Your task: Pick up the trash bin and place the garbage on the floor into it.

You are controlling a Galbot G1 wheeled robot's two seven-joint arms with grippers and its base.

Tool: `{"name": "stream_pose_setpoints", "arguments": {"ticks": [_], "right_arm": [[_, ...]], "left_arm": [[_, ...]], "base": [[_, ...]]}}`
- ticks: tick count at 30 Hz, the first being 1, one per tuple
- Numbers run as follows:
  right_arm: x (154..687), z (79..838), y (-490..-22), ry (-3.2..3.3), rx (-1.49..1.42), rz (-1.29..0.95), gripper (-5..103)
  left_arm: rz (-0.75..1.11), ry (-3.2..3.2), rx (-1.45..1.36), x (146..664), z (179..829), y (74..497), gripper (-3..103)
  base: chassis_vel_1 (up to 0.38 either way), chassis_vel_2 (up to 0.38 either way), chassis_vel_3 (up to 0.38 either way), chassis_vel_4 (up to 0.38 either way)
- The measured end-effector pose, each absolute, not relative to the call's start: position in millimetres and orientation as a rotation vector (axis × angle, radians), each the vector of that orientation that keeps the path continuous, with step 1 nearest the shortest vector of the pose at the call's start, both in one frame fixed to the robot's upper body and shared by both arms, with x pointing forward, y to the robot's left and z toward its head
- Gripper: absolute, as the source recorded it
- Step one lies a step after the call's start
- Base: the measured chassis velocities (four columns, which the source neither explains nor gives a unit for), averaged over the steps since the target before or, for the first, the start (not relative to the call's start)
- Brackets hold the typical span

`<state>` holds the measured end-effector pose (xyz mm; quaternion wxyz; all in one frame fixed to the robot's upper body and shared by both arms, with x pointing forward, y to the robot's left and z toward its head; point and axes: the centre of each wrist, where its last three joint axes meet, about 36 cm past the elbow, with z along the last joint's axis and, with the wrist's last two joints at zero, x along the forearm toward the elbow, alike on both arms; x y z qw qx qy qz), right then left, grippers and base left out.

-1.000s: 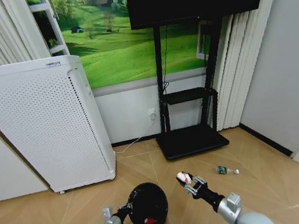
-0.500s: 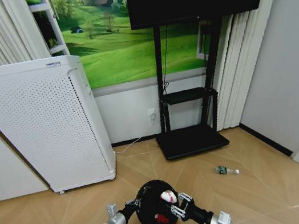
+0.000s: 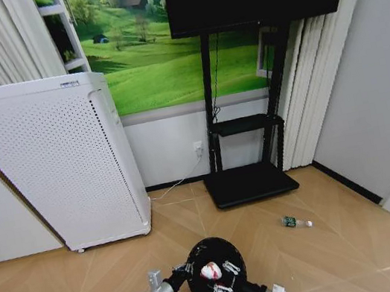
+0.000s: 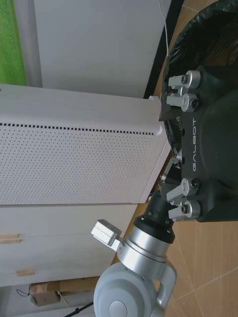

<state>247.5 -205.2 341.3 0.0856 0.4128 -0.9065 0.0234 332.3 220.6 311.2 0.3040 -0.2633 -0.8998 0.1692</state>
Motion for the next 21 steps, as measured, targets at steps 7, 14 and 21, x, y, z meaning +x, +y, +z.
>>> {"name": "stream_pose_setpoints", "arguments": {"ticks": [7,14,21], "right_arm": [[243.9,343.8,-205.6,-2.739,1.138,0.024,94],[237.6,351.3,-225.3,-2.786,0.998,0.076,100],[233.7,352.4,-244.5,-2.79,0.857,0.08,100]], "left_arm": [[0.462,-2.4,-0.635,329.4,314.9,221.2,4],[0.461,-2.467,-0.343,333.7,322.8,236.0,4],[0.489,-2.513,-0.053,311.4,346.0,277.7,4]], "base": [[0.0,0.0,0.0,0.0],[0.0,0.0,0.0,0.0],[0.0,0.0,0.0,0.0]]}}
